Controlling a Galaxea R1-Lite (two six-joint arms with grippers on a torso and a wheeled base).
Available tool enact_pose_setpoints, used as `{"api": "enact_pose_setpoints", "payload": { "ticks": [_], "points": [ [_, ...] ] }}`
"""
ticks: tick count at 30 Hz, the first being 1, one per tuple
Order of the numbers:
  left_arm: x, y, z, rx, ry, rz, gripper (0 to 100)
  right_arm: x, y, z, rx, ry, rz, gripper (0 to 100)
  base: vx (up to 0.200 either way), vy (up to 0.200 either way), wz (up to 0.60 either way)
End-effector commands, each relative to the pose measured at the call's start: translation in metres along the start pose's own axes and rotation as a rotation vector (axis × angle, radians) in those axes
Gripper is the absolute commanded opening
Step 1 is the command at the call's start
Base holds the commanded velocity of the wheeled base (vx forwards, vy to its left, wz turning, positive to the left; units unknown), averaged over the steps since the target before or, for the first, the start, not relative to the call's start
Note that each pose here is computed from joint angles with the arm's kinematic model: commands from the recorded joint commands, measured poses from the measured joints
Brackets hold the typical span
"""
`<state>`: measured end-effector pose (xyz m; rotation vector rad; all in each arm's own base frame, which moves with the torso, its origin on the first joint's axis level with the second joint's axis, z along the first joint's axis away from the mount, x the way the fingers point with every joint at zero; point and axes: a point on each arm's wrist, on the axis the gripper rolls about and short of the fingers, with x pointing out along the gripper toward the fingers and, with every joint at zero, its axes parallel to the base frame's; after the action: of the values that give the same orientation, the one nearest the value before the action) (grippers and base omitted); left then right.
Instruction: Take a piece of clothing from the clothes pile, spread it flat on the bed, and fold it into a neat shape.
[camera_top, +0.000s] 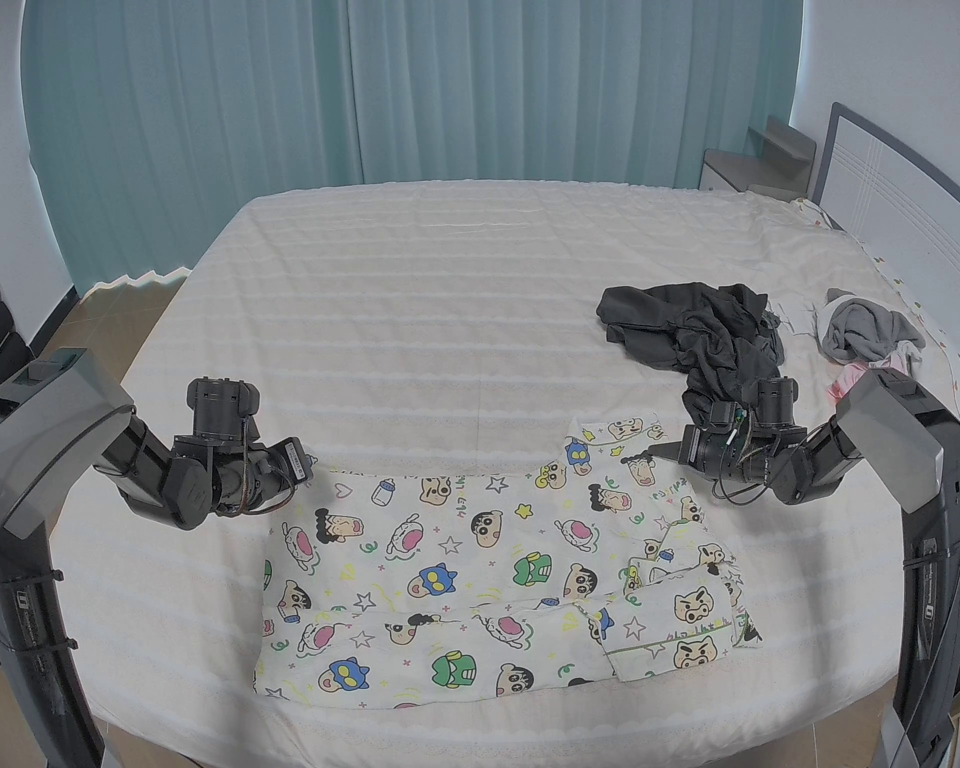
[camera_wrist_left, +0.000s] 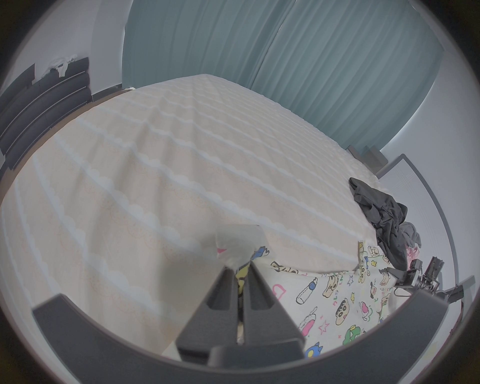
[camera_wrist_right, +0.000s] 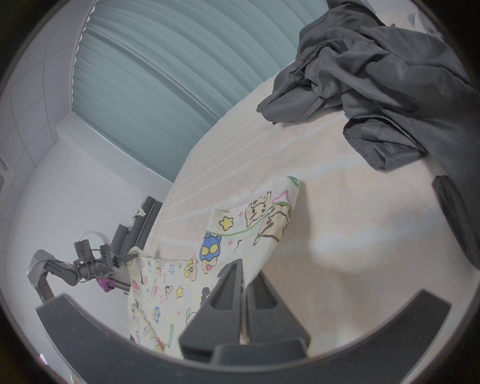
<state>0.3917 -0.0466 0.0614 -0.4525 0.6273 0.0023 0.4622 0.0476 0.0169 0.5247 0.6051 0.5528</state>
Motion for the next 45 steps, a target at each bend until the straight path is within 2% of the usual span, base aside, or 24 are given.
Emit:
{"api": "enact_pose_setpoints", "payload": {
  "ticks": [1, 6, 13, 14, 21, 31, 32, 45],
  "points": [
    [-0.013, -0.002, 0.003, -0.012, -0.010, -0.015, 0, -0.012, 0.003, 0.005, 0.010, 0.001, 0.024, 0, 0.000, 0.000, 0.00],
    [-0.019, -0.003, 0.004, -0.037, 0.003, -0.044, 0, -0.016, 0.001, 0.004, 0.022, 0.015, 0.032, 0, 0.000, 0.000, 0.00],
    [-0.017, -0.002, 0.002, -0.037, 0.009, -0.040, 0, -0.009, 0.002, 0.003, 0.032, 0.039, 0.032, 0, 0.000, 0.000, 0.00],
    [-0.017, -0.002, 0.002, -0.037, 0.009, -0.040, 0, -0.007, 0.002, 0.004, 0.033, 0.044, 0.031, 100, 0.000, 0.000, 0.00],
    [-0.017, -0.001, 0.003, -0.043, 0.006, -0.037, 0, 0.006, 0.002, -0.002, 0.034, 0.068, 0.041, 100, 0.000, 0.000, 0.00],
    [-0.016, 0.000, 0.001, -0.043, 0.011, -0.033, 0, 0.028, 0.017, -0.010, 0.037, 0.122, 0.060, 100, 0.000, 0.000, 0.00],
    [-0.016, 0.001, 0.002, -0.044, 0.009, -0.033, 0, 0.029, 0.017, -0.009, 0.038, 0.120, 0.059, 0, 0.000, 0.000, 0.00],
    [-0.022, 0.002, -0.002, -0.034, 0.020, -0.028, 0, 0.016, 0.005, 0.003, 0.042, 0.073, 0.042, 0, 0.000, 0.000, 0.00]
  ]
}}
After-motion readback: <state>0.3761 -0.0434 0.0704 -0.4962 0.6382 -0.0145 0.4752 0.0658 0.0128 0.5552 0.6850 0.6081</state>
